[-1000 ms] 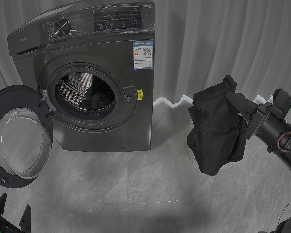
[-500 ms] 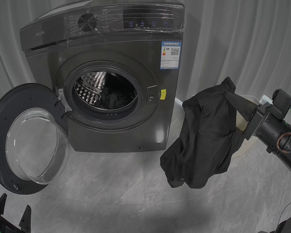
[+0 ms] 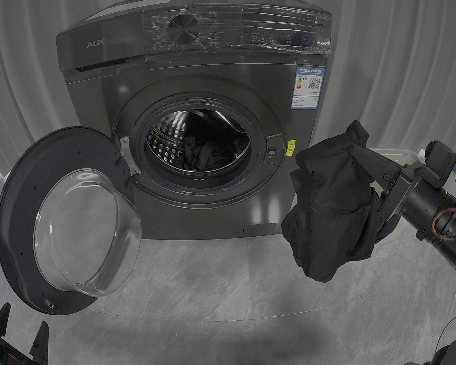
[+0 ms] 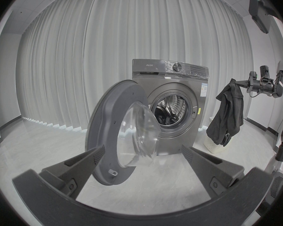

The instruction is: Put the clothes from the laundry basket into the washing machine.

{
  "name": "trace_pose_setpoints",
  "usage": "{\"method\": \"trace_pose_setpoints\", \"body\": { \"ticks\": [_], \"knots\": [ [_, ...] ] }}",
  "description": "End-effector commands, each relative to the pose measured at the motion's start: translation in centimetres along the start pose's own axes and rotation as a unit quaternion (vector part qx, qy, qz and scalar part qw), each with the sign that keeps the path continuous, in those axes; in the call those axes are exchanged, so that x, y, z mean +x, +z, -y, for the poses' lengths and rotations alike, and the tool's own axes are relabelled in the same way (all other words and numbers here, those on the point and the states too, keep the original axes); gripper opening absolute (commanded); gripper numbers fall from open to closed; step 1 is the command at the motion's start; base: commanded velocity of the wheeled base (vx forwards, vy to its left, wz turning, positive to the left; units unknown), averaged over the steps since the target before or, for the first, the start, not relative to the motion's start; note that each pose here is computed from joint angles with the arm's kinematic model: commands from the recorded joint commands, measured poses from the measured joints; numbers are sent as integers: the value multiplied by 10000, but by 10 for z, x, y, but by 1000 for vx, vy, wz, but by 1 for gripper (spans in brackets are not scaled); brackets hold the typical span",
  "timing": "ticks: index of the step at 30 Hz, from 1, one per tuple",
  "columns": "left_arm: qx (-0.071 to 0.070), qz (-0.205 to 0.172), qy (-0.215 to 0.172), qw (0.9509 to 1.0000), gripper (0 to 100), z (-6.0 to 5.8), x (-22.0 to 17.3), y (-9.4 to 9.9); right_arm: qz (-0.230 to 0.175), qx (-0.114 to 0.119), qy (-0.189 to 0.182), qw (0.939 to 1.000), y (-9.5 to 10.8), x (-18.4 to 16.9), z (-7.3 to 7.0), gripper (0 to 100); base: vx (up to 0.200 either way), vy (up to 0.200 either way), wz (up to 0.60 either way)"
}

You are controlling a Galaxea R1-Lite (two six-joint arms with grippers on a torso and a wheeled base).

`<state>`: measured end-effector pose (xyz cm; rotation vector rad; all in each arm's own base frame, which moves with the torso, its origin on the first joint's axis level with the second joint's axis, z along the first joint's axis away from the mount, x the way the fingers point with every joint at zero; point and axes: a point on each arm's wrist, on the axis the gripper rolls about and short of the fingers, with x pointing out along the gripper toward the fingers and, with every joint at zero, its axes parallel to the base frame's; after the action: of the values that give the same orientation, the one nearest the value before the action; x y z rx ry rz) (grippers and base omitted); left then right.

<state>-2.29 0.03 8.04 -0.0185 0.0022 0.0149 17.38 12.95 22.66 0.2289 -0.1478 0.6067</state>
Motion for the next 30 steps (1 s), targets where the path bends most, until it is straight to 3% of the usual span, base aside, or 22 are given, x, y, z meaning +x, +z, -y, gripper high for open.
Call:
{"method": "trace_pose_setpoints", "body": {
  "ticks": [1,30],
  "knots": [
    [1,-4,2,10000,100,0,0,-5,-9,-1,-1,10000,0,0,0,0,0,0,0],
    [-7,-4,2,10000,100,0,0,-5,-15,-2,-10,10000,-1,0,0,0,0,0,0]
  ]
}}
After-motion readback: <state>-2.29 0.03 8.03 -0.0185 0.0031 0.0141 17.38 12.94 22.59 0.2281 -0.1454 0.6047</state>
